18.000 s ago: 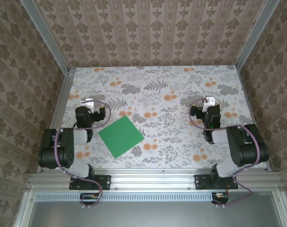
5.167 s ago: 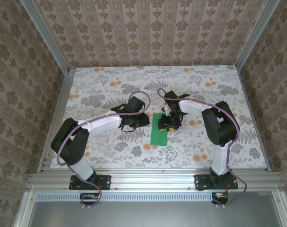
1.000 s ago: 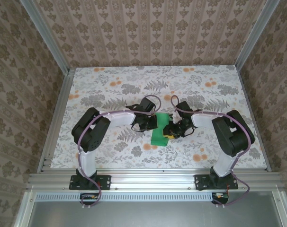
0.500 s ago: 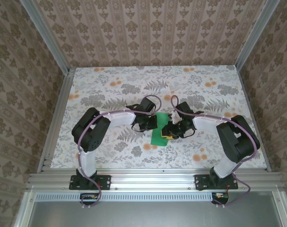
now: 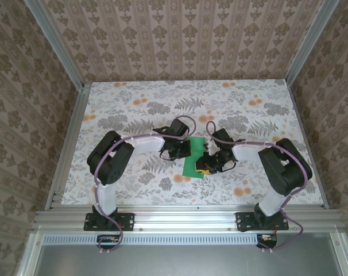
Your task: Fold a paper plane with a square sheet of paper (pick it up from the middle)
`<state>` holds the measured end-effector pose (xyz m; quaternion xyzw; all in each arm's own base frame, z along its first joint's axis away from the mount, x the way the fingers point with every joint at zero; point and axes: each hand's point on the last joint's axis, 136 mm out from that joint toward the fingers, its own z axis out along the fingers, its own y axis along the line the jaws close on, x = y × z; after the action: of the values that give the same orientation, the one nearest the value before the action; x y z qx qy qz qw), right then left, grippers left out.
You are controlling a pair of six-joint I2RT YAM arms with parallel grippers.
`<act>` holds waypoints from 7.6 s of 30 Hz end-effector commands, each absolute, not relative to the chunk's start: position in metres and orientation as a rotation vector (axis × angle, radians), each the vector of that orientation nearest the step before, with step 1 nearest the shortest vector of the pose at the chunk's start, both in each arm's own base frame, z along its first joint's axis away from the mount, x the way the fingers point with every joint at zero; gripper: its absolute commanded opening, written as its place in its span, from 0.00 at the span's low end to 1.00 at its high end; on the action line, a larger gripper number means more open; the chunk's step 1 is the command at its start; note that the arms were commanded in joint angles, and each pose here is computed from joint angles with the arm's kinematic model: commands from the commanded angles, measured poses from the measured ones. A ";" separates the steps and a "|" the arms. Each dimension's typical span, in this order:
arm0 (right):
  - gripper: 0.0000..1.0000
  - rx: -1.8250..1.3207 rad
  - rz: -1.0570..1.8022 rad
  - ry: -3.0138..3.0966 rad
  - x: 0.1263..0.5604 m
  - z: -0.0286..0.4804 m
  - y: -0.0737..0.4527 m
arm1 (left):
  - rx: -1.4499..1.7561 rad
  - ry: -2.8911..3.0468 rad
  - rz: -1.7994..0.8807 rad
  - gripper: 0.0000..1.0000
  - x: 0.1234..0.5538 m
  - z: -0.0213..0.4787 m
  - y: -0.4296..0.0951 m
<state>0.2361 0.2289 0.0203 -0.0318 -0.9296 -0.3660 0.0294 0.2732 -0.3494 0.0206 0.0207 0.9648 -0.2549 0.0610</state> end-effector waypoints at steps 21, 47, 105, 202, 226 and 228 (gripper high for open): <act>0.27 -0.136 -1.078 -2.836 0.206 0.006 0.224 | 0.093 3.042 -0.583 0.06 0.255 -0.007 -0.327; 0.26 -0.127 -1.273 -3.000 0.261 0.066 0.220 | 0.104 3.052 -0.567 0.05 0.255 -0.008 -0.327; 0.25 -0.167 -1.295 -3.046 0.350 0.057 0.211 | 0.124 3.060 -0.532 0.05 0.252 -0.006 -0.326; 0.22 -0.383 -1.138 -3.024 0.366 0.014 0.176 | 0.155 3.060 -0.423 0.05 0.243 -0.005 -0.320; 0.22 -0.412 -0.977 -3.063 0.366 0.001 0.162 | 0.174 3.068 -0.387 0.05 0.241 -0.006 -0.316; 0.22 -0.415 -0.935 -3.064 0.363 -0.005 0.159 | 0.175 3.066 -0.391 0.05 0.241 -0.005 -0.317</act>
<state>0.3757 0.1692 0.0167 -0.1160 -0.9349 -0.3275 -0.0724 0.2667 -0.3470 0.0189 0.0536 0.9767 -0.1950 0.0715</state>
